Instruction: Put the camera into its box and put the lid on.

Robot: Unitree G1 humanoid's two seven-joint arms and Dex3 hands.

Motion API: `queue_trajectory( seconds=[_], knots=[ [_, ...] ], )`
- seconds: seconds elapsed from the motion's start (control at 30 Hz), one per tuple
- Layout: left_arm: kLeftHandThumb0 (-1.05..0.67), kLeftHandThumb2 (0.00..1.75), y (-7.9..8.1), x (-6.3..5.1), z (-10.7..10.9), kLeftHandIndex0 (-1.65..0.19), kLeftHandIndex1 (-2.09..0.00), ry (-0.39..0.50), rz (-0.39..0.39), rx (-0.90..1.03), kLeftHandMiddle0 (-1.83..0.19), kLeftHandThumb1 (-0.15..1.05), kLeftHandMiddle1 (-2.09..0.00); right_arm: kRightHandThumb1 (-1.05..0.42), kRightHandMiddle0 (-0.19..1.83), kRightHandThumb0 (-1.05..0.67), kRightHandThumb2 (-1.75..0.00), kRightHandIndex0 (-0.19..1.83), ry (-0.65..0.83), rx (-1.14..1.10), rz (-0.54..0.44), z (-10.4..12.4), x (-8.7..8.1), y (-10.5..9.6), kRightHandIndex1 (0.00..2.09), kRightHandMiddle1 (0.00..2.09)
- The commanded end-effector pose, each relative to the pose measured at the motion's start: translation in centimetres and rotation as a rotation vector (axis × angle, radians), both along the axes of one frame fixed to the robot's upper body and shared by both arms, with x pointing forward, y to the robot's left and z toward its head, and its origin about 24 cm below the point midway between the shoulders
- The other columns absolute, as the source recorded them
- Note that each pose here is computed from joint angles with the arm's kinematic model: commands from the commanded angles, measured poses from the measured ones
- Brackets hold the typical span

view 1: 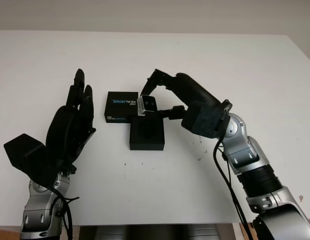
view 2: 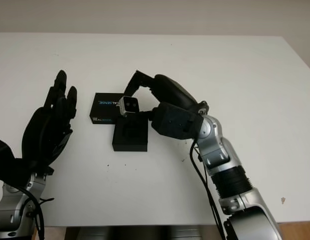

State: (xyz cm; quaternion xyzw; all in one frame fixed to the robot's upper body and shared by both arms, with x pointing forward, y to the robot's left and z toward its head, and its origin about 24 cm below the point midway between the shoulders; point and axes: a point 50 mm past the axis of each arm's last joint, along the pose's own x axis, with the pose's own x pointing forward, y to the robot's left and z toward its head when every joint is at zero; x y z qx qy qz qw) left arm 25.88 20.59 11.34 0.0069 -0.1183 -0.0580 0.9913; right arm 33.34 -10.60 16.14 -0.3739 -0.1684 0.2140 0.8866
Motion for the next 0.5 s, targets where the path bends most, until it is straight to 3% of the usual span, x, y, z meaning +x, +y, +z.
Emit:
queue_trajectory(
  seconds=[0.0,0.47],
  knots=[
    [-0.83,0.62,-0.2,-0.3,0.2,0.19,0.0,-0.011,0.003,0.004,0.19,1.05,0.0,-0.99,0.29,-0.44,-0.06,0.33,-0.009,0.021,-0.012,0.4,-0.7,0.1,0.13,1.68],
    [-0.83,0.63,-0.7,-0.2,0.2,0.19,0.0,-0.011,-0.014,-0.002,0.19,1.05,0.0,-1.0,0.25,-0.4,-0.06,0.33,0.062,-0.061,-0.101,-0.1,-3.5,0.7,0.12,1.74]
  ],
)
